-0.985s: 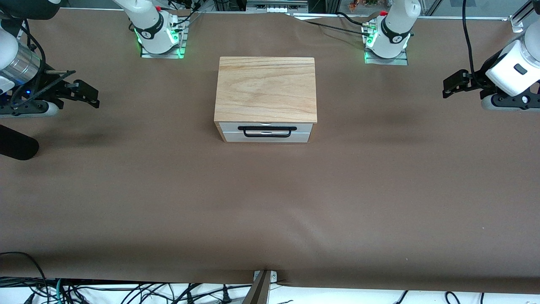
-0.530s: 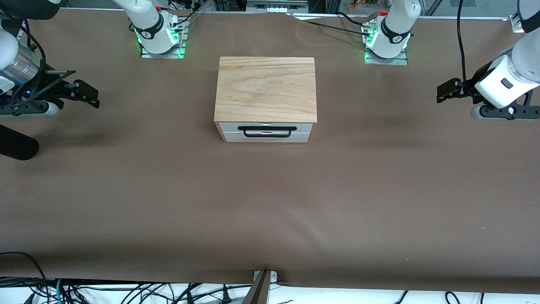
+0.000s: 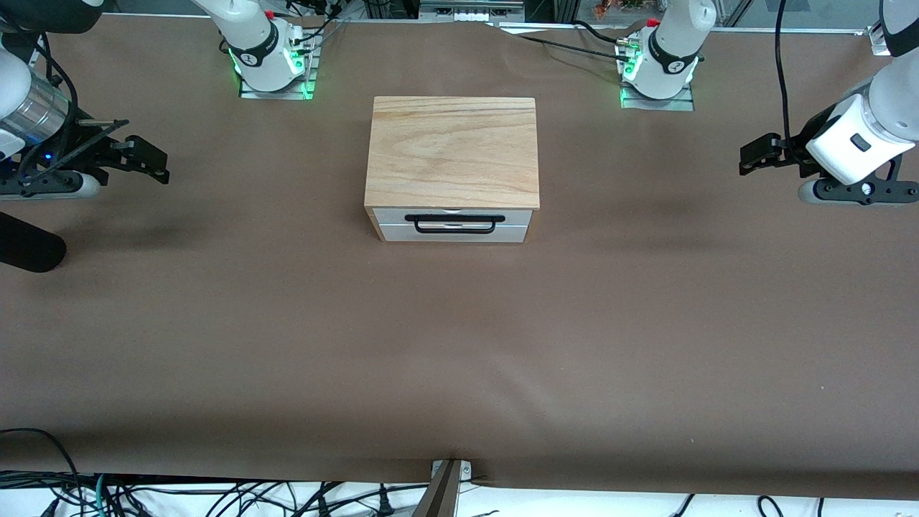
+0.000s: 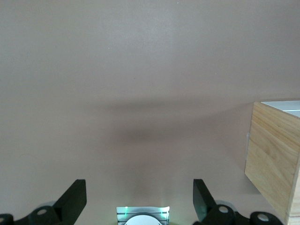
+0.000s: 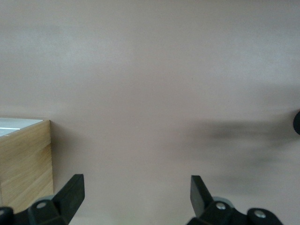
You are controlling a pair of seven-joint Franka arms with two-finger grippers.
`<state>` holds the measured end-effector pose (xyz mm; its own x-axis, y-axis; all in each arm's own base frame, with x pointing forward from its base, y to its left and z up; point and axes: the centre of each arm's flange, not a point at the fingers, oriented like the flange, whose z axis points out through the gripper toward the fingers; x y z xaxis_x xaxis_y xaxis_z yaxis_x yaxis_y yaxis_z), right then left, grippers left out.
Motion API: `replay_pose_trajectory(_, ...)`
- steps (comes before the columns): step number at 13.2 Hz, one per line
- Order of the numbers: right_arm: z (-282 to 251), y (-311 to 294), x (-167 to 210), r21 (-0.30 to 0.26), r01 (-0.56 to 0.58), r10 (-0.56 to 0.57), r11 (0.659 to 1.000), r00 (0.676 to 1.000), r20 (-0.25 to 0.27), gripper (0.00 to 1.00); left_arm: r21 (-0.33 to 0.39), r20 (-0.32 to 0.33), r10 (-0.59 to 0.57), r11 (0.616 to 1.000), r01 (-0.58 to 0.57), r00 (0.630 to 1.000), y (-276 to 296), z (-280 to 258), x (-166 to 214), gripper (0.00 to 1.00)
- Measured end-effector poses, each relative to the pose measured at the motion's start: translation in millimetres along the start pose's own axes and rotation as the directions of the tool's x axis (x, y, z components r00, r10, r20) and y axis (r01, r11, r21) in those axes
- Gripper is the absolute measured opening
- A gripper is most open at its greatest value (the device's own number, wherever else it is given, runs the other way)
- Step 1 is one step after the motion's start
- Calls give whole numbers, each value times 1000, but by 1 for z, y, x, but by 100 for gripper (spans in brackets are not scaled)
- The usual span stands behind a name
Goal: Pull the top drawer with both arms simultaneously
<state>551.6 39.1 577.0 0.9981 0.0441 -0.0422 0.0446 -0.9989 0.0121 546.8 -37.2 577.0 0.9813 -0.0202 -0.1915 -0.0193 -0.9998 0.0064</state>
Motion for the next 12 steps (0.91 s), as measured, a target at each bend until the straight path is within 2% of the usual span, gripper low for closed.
replay_pose_trajectory(9,0,0,0,0,0,0,1000,1000,-1,100,-4,-31,0,1000,0,1000,0,-4,2,100)
replay_pose_trajectory(12,0,0,0,0,0,0,1000,1000,0,100,-60,-66,-1,998,-3,998,5,2,13,100)
